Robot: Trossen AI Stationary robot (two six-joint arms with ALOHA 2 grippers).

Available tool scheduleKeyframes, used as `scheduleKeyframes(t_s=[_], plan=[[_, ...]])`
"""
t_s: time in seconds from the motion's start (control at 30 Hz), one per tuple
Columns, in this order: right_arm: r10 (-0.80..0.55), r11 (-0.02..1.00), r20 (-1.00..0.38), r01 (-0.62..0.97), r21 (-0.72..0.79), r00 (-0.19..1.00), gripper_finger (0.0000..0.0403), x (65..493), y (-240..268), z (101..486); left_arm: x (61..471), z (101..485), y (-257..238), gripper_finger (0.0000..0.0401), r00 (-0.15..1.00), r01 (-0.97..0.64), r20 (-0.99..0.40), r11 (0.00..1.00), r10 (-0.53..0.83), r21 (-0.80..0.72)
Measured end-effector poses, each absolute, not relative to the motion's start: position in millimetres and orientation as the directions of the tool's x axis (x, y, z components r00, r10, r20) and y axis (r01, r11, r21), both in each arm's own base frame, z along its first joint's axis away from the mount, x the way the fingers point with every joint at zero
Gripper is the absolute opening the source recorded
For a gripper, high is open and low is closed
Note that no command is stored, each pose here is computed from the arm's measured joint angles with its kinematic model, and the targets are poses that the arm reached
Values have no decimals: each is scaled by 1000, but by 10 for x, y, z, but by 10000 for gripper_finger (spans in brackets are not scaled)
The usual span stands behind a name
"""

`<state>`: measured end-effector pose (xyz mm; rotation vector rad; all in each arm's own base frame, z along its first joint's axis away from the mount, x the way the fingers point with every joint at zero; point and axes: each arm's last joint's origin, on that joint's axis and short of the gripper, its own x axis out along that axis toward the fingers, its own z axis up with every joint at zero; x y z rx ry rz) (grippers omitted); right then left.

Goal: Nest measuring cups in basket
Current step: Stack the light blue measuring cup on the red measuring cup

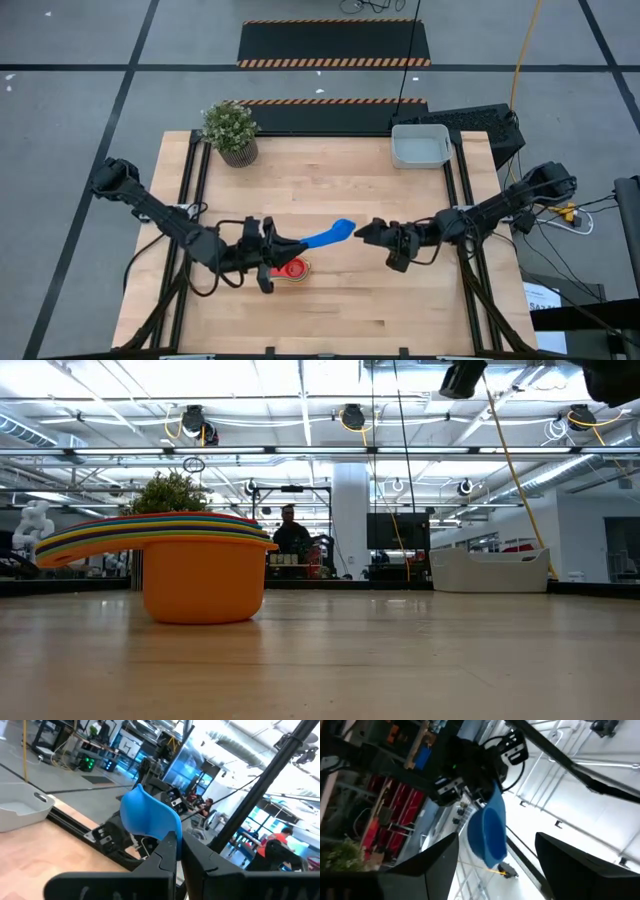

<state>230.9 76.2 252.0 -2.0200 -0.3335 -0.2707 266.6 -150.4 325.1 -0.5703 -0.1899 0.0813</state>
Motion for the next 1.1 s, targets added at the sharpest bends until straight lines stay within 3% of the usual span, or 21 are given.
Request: scheduleKeyframes(t_s=[0.23, 0.73, 1.1], plan=[[168, -451, 382, 415, -790, 909, 247, 2312, 712, 2568, 2687, 3237, -1480, 6, 982, -24, 146, 843, 121, -537], [160, -515, 364, 392, -762, 917, 245, 2395, 659, 2482, 2698, 3236, -1471, 19, 983, 3, 149, 814, 103, -581], [159, -526, 375, 400, -751, 913, 179, 2398, 659, 2485, 2703, 3227, -1467, 19, 984, 0, 141, 798, 106, -602]])
